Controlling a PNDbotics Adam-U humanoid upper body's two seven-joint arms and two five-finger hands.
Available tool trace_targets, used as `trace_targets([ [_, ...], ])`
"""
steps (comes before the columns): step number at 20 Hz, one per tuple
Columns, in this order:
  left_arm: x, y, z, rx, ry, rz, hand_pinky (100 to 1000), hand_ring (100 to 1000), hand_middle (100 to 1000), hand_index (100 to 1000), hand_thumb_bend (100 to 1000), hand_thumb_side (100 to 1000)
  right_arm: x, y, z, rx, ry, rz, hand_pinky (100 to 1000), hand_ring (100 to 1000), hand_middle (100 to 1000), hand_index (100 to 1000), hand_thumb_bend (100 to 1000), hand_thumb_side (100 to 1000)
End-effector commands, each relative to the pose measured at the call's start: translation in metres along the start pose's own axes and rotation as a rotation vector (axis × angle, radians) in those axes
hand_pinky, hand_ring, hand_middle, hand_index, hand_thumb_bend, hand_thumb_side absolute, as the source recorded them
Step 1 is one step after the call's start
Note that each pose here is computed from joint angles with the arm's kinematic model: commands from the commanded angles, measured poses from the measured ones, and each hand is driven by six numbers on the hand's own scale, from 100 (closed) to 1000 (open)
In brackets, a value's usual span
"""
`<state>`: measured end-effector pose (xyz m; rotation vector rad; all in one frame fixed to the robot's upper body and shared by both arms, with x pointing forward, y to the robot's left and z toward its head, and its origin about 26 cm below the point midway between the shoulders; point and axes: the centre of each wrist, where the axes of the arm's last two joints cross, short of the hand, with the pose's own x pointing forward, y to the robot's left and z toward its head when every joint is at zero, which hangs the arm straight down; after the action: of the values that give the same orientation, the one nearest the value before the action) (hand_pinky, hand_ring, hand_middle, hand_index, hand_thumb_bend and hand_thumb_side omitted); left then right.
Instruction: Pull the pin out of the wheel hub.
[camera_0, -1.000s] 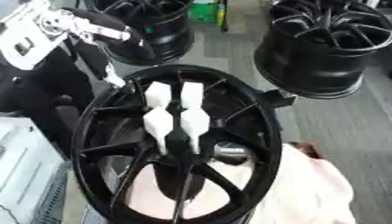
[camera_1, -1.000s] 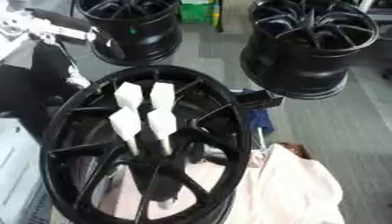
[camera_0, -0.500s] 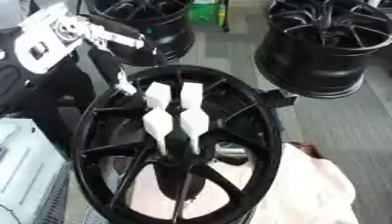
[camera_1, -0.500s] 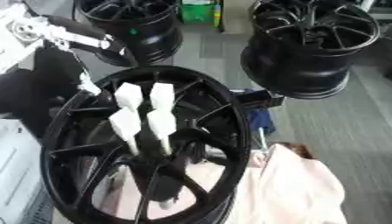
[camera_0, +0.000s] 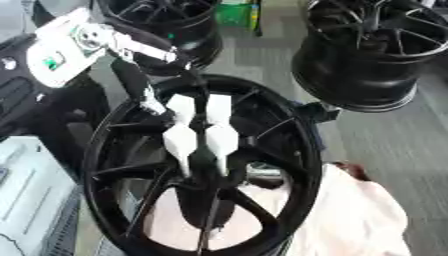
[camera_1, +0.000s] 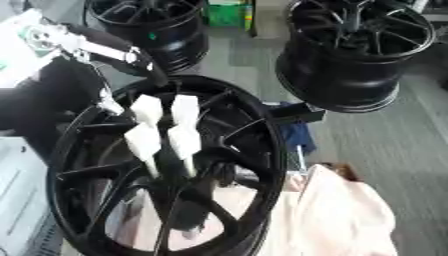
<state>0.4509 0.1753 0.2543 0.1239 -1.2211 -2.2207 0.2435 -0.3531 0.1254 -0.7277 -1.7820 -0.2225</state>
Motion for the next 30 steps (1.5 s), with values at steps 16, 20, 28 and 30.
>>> trace_targets([
  [16, -0.01, 0.003, -0.001, -0.054, 0.021, -0.078, 854, 849, 773, 886, 494, 418, 0.007, 0.001, -0.001, -0.009, -0.015, -0.033, 711, 726, 757, 772, 100, 757],
  [20, -0.016, 0.0, -0.001, -0.059, 0.037, -0.075, 843, 831, 748, 863, 486, 397, 0.007, 0.001, -0.001, -0.01, -0.013, -0.037, 710, 726, 757, 772, 100, 760],
  [28, -0.023, -0.006, -0.001, -0.073, 0.057, -0.082, 802, 779, 655, 791, 444, 380, 0.006, 0.002, -0.001, -0.018, -0.009, -0.047, 710, 727, 757, 772, 100, 759],
  [30, -0.025, -0.007, -0.002, -0.079, 0.06, -0.087, 804, 785, 669, 803, 456, 378, 0.006, 0.002, -0.001, -0.02, -0.008, -0.05, 710, 726, 757, 772, 100, 759],
])
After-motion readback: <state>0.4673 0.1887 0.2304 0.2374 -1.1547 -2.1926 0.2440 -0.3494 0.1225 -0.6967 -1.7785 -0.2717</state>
